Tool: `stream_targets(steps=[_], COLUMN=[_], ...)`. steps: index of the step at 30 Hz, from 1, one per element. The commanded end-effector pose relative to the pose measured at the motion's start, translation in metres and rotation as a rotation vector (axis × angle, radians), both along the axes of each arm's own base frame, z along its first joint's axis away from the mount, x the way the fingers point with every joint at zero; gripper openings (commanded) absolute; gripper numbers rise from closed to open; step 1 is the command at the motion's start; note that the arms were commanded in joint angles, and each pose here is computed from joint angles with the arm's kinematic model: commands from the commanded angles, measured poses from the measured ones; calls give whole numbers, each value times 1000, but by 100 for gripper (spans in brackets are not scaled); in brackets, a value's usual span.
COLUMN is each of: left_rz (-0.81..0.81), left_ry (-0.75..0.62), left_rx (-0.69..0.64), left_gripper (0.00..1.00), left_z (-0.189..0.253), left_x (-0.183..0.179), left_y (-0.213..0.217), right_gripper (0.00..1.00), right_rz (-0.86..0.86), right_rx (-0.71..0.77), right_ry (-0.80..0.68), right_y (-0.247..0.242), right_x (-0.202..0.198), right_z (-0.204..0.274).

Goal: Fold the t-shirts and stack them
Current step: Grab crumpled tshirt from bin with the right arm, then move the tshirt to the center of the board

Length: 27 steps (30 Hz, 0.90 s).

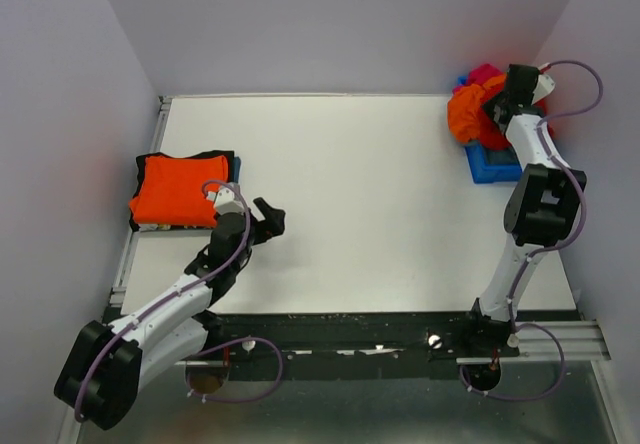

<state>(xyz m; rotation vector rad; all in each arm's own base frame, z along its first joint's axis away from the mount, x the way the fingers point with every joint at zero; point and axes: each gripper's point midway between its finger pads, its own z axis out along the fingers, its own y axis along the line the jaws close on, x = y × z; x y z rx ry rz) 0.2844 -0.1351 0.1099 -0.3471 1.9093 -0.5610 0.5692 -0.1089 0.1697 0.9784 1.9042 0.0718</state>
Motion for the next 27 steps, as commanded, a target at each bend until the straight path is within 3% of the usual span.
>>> stream_targets(steps=[1,3,9,13,21,25,27], left_rz=[-29,-30,-49,-57,-63,-65,-66], left_ry=[-11,-9,-7,-5,-9,-17,-22], left_rx=[-14,-10,-18,-23,-25,-24,-23], left_gripper=[95,95,92,91,91,91,91], left_z=[4,4,4,4,6,8,9], left_x=[2,3,2,1,0,0,-1], left_y=[-8,-9,-13,-15,-16,-16,-16], right_gripper=[20,1,1,1,1,1,4], right_rz=[-48,-79,-62,35,517,839,904], right_rx=[-64,-92,-178,-270,-417,-358,-302], right_ry=[19,16,-96,-265,-532,-629,-616], right_y=[-17,-22,-18,13,167,244,257], right_x=[-1,-15,-61,-99,-172,-209,-217], right_z=[13,23,81,146,269,303,300])
